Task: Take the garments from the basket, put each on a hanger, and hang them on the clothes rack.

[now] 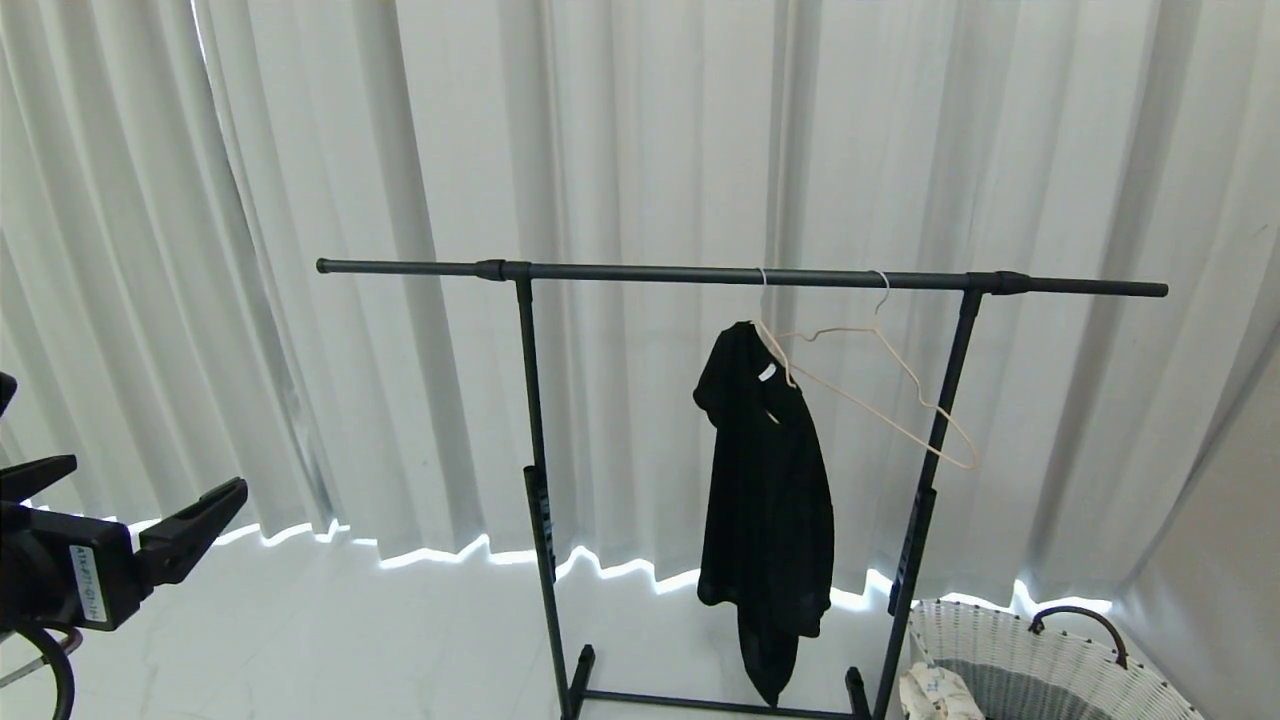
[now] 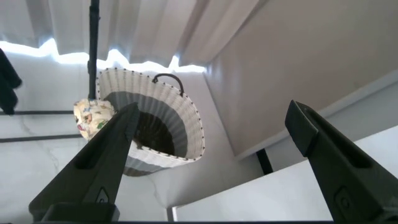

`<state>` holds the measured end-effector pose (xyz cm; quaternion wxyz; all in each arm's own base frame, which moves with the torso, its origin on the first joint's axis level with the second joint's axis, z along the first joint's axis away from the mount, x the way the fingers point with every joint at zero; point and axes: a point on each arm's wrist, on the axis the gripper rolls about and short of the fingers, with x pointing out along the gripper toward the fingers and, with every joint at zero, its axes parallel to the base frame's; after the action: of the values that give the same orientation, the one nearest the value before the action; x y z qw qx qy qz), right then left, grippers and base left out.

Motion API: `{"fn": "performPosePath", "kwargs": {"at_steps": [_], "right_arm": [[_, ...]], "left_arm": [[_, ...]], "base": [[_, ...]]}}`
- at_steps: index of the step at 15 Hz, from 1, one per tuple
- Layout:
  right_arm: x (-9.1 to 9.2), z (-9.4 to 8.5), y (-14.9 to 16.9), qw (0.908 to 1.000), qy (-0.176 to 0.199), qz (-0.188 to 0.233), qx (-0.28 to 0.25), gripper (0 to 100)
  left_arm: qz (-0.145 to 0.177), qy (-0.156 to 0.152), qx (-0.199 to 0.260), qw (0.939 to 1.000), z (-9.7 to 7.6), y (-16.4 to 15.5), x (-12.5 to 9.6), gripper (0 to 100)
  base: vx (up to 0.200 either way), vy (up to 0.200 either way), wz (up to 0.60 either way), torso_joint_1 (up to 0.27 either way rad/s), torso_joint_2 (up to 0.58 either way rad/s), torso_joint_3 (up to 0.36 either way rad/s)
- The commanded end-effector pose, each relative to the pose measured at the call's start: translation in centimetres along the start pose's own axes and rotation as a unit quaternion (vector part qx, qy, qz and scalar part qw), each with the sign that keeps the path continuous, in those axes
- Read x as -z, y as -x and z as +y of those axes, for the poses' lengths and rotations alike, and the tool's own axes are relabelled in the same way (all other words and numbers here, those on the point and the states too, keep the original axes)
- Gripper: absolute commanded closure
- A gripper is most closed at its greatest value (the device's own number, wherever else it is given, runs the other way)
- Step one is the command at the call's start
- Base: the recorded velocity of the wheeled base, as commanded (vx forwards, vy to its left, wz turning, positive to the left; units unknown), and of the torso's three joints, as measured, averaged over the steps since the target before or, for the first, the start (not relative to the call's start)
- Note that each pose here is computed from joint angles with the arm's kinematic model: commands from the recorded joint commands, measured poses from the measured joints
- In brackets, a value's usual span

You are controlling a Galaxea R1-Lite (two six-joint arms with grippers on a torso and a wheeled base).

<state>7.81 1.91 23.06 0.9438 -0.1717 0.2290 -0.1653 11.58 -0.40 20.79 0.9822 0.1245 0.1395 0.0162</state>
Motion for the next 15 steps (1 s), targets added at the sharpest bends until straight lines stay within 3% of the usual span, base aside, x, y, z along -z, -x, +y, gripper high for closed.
{"fn": "performPosePath", "kwargs": {"at_steps": [1, 4, 15], "right_arm": [[0.02, 0.09, -0.10, 1.0000, 0.005, 0.002, 0.001, 0], [0.01, 0.12, -0.13, 1.0000, 0.007, 0.003, 0.000, 0], [0.36, -0.87, -0.13, 0.9991, 0.008, 0.012, 0.040, 0]], "left_arm": [[0.006, -0.001, 0.001, 1.0000, -0.10, -0.02, 0.40, 0], [0.008, -0.001, 0.002, 1.0000, -0.10, -0.12, 0.38, 0], [0.019, -0.012, 0.034, 0.9992, -1.00, -0.25, 1.20, 0]], "base": [[0.000, 0.000, 0.00, 0.000, 0.00, 0.000], [0.000, 0.000, 0.00, -0.075, 0.19, 0.098], [0.000, 0.000, 0.00, -0.215, 0.50, 0.278]]}}
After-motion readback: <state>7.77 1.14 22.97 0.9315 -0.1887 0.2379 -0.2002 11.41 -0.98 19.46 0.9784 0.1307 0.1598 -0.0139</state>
